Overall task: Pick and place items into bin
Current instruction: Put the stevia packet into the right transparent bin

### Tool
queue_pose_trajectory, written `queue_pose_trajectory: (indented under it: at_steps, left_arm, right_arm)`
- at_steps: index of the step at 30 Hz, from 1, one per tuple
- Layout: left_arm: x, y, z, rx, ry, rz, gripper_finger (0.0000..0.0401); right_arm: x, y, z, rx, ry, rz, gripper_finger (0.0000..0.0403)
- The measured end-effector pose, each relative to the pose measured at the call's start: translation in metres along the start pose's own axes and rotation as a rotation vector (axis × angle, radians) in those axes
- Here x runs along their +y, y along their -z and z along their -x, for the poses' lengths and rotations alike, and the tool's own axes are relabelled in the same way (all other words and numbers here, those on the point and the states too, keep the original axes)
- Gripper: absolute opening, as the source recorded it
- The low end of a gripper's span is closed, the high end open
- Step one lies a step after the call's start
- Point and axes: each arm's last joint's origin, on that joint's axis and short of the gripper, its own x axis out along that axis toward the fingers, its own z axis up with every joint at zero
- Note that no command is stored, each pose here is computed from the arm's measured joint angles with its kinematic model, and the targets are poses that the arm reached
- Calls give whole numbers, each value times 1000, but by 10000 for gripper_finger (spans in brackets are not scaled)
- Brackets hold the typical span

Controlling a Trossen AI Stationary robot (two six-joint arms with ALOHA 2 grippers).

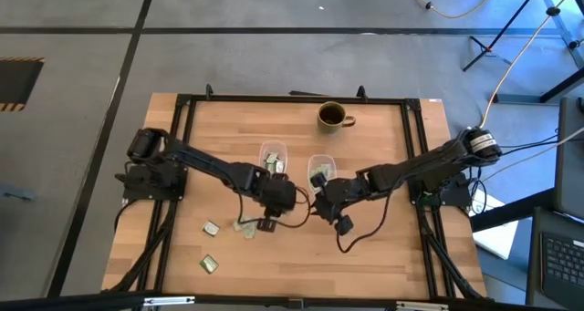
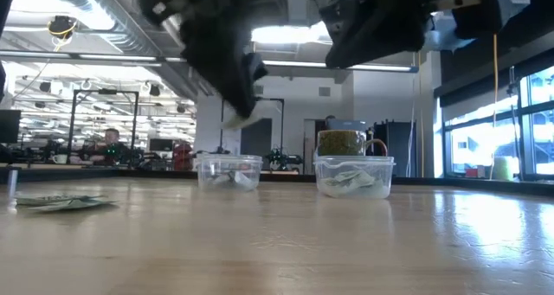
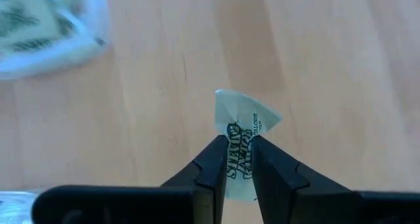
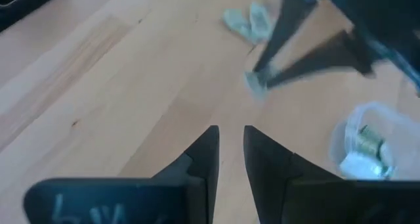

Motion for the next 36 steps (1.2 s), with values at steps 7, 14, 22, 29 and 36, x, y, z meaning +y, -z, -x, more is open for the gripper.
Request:
queue_pose_trajectory:
  at_steps: [7,14,22,29,36]
  left_arm:
    - [9,-11,21,-128,102,147,62]
    - [13,-17,28,-189,202,210,61]
    - [15,-23,30,-241,237,267,62]
    - [16,-23,30,-242,238,300,60]
    - [16,-28,32,-289,262,302,62]
  right_arm:
    - [9,-7,-4,15,151,135,74]
    - [20,-14,-2,34,240,234,71]
    - [23,-19,-1,-10,251,241,71]
    - [23,-21,-1,-28,261,257,71]
    - [24,-23,-1,-41,265,272,71]
